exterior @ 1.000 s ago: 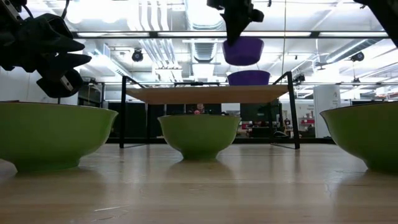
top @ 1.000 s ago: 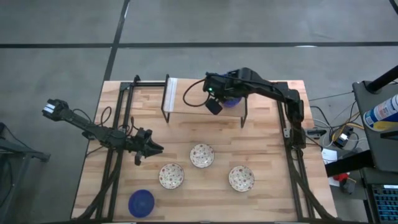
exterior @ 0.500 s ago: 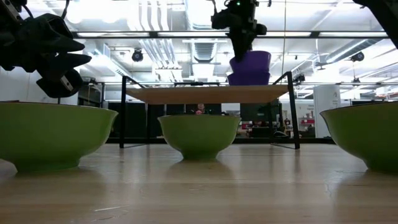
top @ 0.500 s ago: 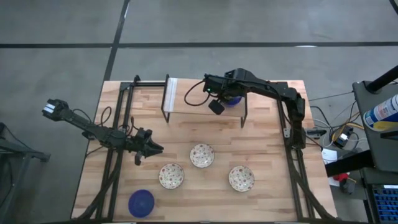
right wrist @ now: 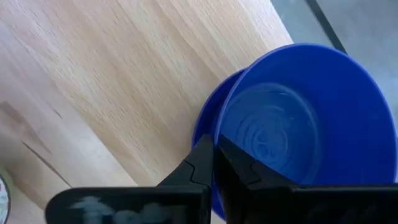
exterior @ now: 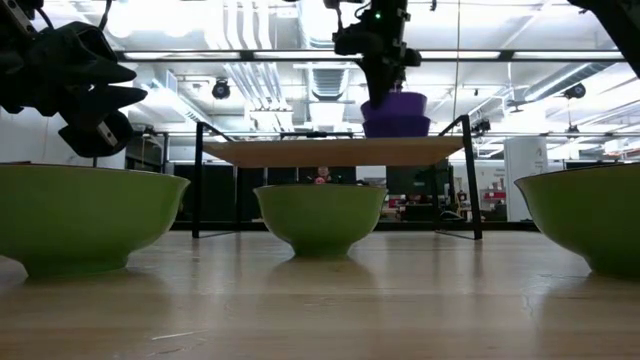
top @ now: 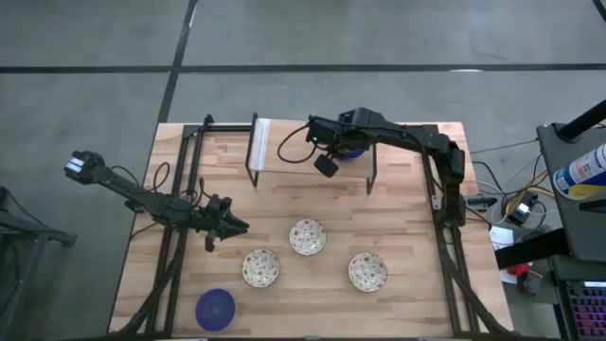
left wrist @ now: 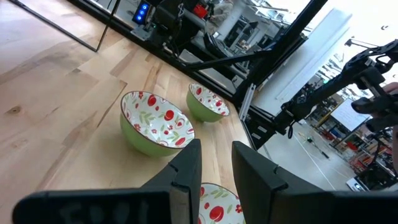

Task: Pick & Place Mini bowls
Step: Stack the right blue bowl on the blue bowl on the shelf

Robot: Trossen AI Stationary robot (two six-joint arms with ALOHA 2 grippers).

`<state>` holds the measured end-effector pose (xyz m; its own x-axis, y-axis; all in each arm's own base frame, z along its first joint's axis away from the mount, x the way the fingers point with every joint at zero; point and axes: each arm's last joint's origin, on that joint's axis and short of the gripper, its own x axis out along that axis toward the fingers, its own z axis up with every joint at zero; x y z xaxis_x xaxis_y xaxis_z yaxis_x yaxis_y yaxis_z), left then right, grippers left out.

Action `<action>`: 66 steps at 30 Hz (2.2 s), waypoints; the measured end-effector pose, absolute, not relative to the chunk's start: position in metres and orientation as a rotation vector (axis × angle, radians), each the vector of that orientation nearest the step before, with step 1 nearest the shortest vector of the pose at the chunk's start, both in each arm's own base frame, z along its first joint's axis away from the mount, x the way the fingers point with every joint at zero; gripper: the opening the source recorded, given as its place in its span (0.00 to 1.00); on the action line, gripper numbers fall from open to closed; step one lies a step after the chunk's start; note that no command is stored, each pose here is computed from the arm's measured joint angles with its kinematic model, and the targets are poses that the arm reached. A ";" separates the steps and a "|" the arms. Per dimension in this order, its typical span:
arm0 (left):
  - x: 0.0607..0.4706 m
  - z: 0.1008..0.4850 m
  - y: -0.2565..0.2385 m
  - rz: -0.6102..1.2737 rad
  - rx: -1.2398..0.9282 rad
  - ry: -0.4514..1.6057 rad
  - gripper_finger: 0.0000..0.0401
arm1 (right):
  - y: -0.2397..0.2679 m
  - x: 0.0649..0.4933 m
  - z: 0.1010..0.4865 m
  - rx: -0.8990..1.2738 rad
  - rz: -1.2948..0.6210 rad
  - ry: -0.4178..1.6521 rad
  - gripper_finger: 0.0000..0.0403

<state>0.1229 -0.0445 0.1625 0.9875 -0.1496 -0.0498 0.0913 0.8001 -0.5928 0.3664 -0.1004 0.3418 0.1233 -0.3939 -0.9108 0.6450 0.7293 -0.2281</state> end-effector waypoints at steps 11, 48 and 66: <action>0.123 0.162 -0.044 -0.129 -0.632 0.096 0.21 | -0.100 0.367 0.338 0.242 -0.762 1.237 0.02; 0.123 0.162 -0.045 -0.129 -0.633 0.096 0.21 | -0.094 0.367 0.335 0.239 -0.729 1.247 0.10; 0.123 0.162 -0.044 -0.129 -0.633 0.096 0.21 | -0.093 0.366 0.322 0.193 -0.740 1.299 0.02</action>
<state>0.1229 -0.0445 0.1624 0.9875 -0.1492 -0.0503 0.0904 0.7987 -0.5949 0.3662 -0.0925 0.3217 0.0784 -0.3865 -0.9190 0.5934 0.7588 -0.2685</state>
